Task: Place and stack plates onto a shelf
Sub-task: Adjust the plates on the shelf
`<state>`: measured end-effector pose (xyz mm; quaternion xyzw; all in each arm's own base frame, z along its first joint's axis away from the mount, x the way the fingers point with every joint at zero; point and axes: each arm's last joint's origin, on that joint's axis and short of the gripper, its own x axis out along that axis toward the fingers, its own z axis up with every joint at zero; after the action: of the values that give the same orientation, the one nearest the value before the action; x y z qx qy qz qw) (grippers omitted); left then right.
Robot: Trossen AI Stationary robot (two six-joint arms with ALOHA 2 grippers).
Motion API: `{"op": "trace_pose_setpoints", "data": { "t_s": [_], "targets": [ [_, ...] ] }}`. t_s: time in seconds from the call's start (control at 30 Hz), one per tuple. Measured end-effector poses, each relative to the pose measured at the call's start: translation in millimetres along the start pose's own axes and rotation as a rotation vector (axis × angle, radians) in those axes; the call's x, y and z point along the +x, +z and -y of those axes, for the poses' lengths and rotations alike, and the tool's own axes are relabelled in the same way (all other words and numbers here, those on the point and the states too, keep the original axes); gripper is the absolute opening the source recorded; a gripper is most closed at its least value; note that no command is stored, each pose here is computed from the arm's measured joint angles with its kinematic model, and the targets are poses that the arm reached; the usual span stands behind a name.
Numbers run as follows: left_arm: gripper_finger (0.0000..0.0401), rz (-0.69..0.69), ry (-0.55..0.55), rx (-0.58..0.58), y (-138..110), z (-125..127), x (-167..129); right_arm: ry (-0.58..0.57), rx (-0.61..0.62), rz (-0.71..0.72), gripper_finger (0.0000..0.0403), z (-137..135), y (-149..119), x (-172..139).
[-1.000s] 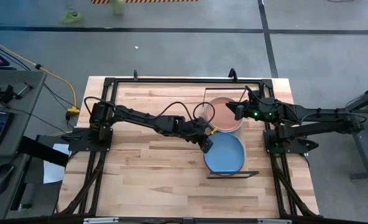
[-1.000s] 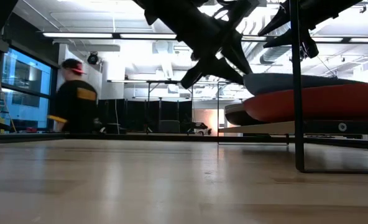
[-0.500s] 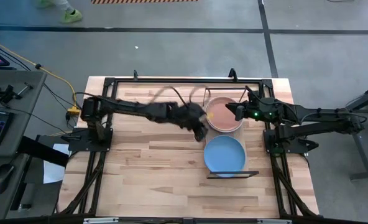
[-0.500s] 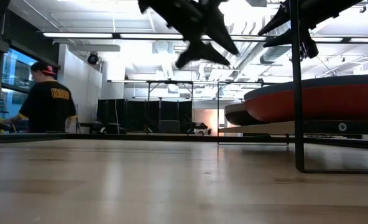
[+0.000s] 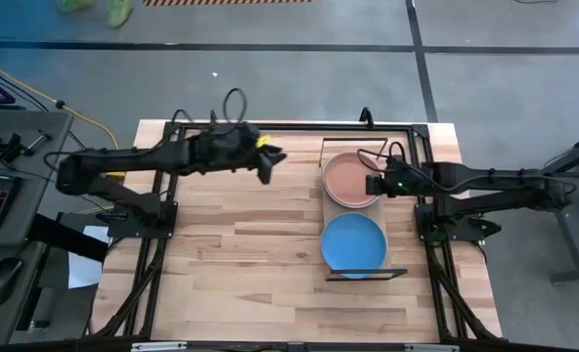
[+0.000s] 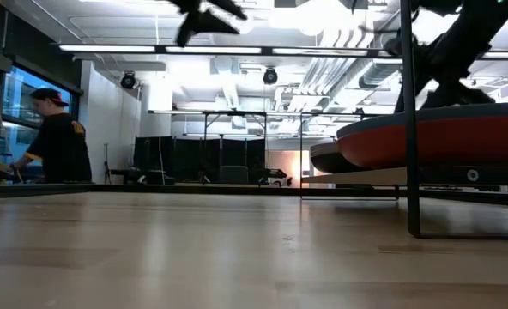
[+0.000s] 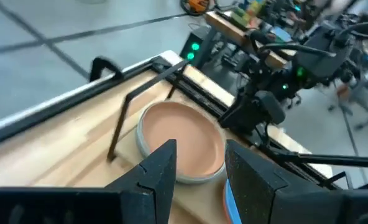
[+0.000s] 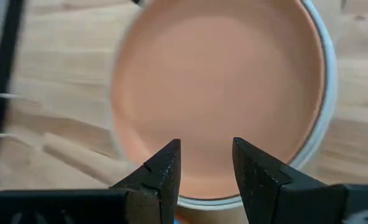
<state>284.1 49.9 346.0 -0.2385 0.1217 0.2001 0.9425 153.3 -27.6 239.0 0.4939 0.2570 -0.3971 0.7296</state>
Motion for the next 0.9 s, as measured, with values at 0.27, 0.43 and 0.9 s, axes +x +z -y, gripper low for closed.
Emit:
{"op": "trace_pose_setpoints", "data": {
  "t_s": [0.27, 0.43, 0.9],
  "targets": [
    [0.0127, 0.019, 0.01, -0.179, -33, -24, -25, -0.314, -0.078, -0.026, 0.0126, -1, 26, 4],
    [0.0127, 0.012, 0.014, -0.205, -39, -27, -28, -0.408, -0.108, -0.048, 0.0126, 0, 38, 12],
    [0.0127, 0.011, 0.01, -0.179, -39, -27, -28, -0.494, -0.151, -0.103, 0.0126, -3, 38, 50]
  ]
}}
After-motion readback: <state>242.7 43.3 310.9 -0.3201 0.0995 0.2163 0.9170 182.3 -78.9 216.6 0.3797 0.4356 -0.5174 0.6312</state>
